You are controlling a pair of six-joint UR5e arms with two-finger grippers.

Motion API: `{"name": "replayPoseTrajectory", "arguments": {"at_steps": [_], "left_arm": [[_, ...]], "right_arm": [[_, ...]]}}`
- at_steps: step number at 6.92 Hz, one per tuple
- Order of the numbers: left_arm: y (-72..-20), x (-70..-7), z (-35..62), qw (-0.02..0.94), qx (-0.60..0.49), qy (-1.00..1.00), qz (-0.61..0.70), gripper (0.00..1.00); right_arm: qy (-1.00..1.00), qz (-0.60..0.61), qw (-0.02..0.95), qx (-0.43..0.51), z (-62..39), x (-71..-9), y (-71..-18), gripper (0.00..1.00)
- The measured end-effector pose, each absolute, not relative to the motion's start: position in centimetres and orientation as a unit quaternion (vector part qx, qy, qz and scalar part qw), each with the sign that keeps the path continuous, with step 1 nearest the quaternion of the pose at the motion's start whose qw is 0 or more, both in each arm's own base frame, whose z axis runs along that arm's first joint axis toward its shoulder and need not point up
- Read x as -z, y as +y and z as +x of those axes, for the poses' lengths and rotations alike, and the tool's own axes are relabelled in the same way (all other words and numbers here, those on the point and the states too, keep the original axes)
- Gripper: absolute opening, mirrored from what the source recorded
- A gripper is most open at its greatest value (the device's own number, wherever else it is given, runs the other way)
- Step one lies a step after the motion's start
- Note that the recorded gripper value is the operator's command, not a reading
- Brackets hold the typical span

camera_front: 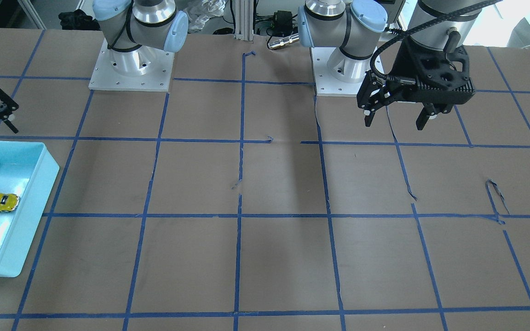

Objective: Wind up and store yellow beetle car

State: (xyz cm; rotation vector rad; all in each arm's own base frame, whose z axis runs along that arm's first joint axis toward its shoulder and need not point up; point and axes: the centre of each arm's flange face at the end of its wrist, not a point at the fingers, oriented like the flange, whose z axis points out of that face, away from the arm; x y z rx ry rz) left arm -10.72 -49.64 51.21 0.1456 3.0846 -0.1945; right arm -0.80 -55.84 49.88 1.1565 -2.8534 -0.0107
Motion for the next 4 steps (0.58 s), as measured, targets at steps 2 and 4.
{"name": "replayPoseTrajectory", "arguments": {"at_steps": [2, 4], "left_arm": [[-49.7, -51.3, -10.7, 0.023, 0.064, 0.997, 0.047, 1.00], [-49.7, -51.4, -10.6, 0.023, 0.065, 0.997, 0.046, 1.00]], "right_arm": [[-0.959, 0.280, 0.032, -0.006, 7.6, -50.1, -55.2, 1.00], [-0.983, 0.180, 0.028, -0.013, 14.1, -50.1, -53.9, 1.00]]}}
